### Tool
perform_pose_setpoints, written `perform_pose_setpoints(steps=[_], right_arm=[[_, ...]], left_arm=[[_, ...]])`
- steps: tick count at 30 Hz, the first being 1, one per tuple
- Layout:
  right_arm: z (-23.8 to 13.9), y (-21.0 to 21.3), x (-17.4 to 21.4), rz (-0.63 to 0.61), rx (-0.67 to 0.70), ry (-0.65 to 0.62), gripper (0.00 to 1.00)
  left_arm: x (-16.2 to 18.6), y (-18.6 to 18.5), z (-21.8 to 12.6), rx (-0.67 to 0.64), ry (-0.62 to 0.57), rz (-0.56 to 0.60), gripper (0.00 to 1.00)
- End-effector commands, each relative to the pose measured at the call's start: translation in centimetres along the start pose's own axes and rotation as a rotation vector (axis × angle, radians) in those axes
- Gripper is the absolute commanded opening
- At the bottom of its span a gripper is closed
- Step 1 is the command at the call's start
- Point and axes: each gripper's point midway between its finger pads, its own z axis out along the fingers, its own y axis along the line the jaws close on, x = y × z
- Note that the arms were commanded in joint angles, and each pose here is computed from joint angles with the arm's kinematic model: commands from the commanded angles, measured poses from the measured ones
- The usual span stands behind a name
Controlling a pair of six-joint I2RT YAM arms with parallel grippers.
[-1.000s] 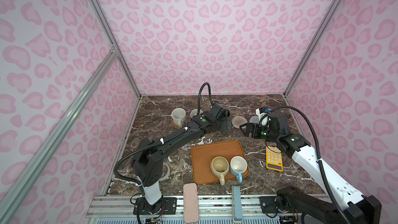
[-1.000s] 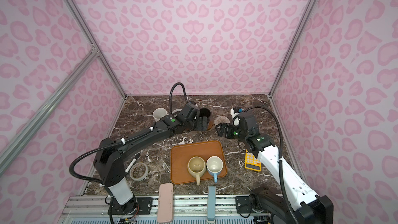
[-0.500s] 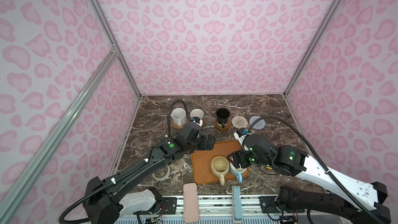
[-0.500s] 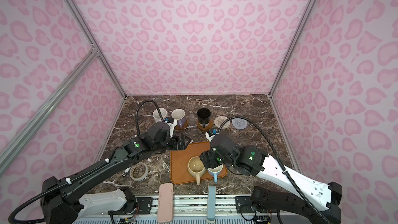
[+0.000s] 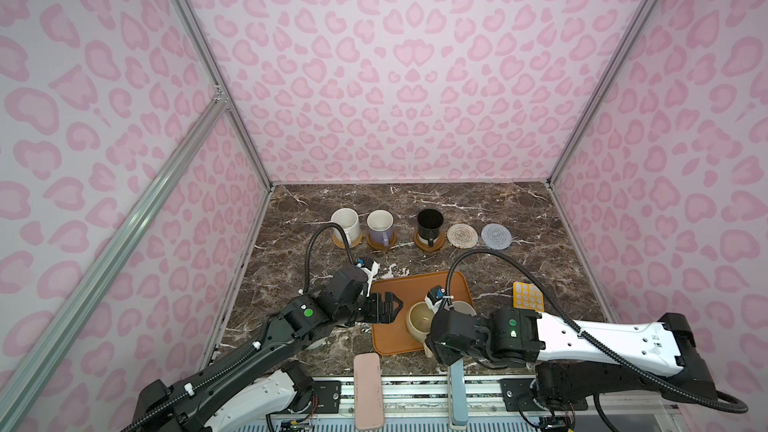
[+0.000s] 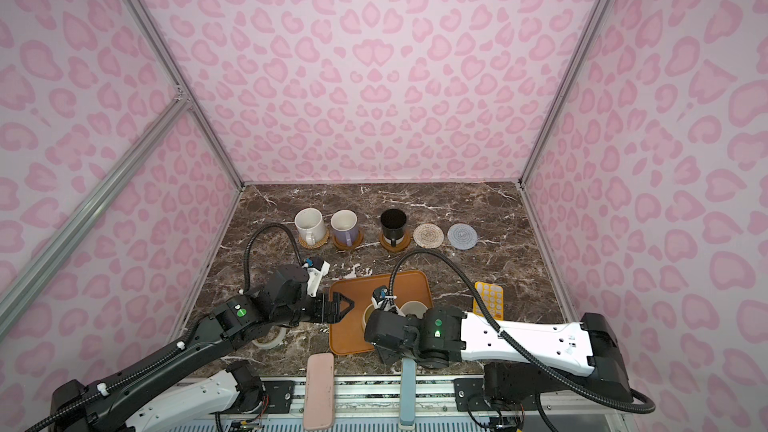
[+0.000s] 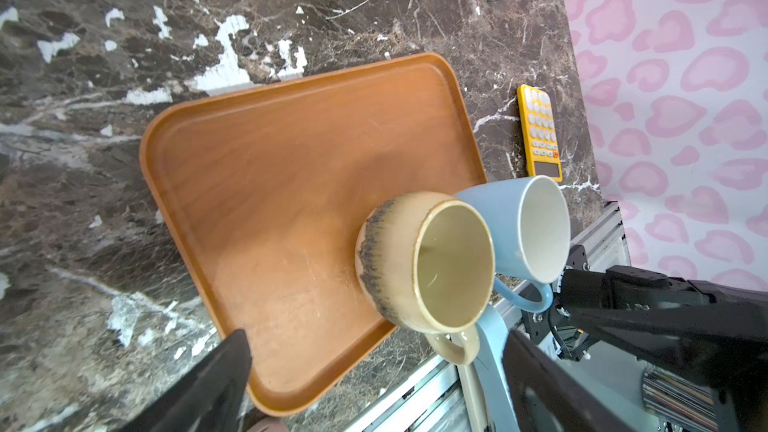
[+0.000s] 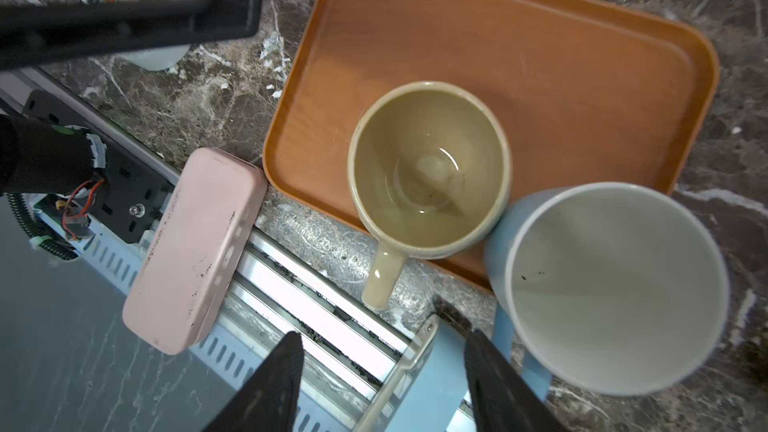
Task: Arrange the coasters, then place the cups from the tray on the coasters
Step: 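Release the black mug and withdraw the left gripper while the right moves to the tray, then lower the right gripper into the cream mug on the tray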
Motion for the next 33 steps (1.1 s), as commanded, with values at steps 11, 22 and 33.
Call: perform_pose_setpoints(steps=[11,22,33], right_arm=[[5.4,0.4,1.6,0.036,0.093,0.059,0.49],[7.5,-1.0,2.0,0.050,0.207,0.069,0.40],[9.6,-1.7,2.1,0.072,0.252,0.078,0.29]], left_arm=[[0.4,0.7,1.5,0.015,-0.017,-0.055,0.97],[0.5,0.7,2.6,0.034,-0.039,-0.083,0.97],[1.0,2.1,2.6,-0.012,-0.047,-0.078,0.97]])
